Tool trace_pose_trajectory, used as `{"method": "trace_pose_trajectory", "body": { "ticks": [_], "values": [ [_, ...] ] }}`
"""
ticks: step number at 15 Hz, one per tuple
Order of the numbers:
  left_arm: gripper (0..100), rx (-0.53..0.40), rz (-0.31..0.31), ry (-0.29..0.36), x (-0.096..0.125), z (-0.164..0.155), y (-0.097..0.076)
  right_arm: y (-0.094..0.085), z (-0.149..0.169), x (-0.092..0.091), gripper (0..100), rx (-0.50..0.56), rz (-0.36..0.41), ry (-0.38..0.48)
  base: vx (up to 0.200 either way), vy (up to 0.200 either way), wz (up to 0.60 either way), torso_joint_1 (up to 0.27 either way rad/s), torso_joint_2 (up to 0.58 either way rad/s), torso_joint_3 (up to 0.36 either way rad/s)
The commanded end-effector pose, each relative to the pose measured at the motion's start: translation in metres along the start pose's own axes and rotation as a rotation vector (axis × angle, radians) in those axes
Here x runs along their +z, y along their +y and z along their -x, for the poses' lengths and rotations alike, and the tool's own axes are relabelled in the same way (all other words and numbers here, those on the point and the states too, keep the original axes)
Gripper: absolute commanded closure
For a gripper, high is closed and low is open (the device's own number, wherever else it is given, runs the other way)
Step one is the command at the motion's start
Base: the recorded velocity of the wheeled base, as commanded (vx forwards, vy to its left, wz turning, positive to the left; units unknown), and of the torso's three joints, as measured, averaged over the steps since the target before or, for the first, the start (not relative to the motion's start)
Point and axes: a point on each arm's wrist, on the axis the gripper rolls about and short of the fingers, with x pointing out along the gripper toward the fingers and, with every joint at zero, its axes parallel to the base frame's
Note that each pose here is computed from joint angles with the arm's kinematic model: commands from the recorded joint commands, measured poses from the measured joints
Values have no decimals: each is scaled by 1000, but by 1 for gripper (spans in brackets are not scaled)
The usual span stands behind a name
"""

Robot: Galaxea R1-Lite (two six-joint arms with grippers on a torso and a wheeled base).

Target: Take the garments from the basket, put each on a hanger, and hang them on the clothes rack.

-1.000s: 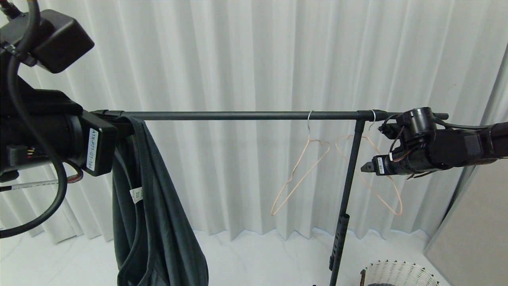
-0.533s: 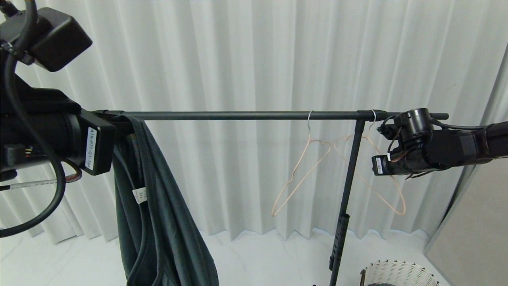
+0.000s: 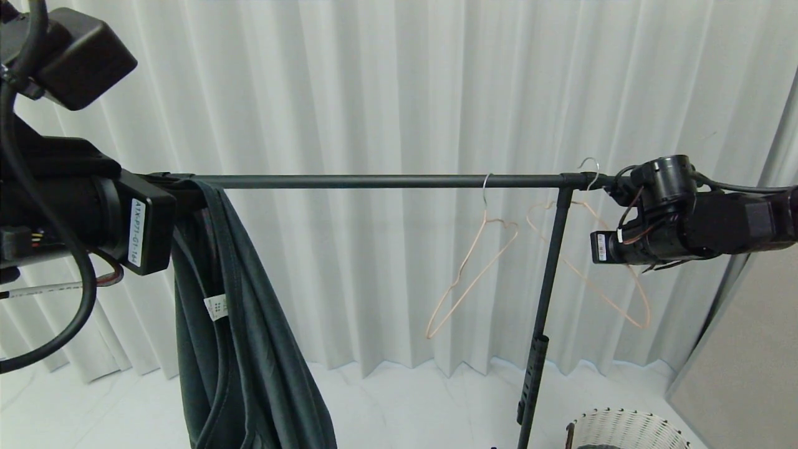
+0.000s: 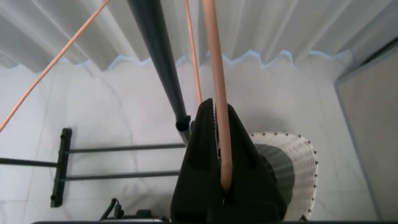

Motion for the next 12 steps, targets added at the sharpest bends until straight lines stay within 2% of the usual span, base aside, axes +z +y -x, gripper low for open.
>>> {"method": "trace_pose_trajectory", "body": {
  "ticks": [1,5,8,12],
  "values": [
    [100,5,3,-16,1,2,1,-1,25,8,100,8,-5,-47,0,0,0,0,0,0],
    [100,28,8,-43,1,1,3,-5,56,3,100,-41,-3,-48,0,0,0,0,0,0],
    [100,64,16,-36,-2,2,9,-7,95,-19,100,-43,9,-56,0,0,0,0,0,0],
    [100,82,19,-29,-11,11,9,-8,137,-54,100,-58,44,-55,-200,0,0,6,2,4]
  ]
}}
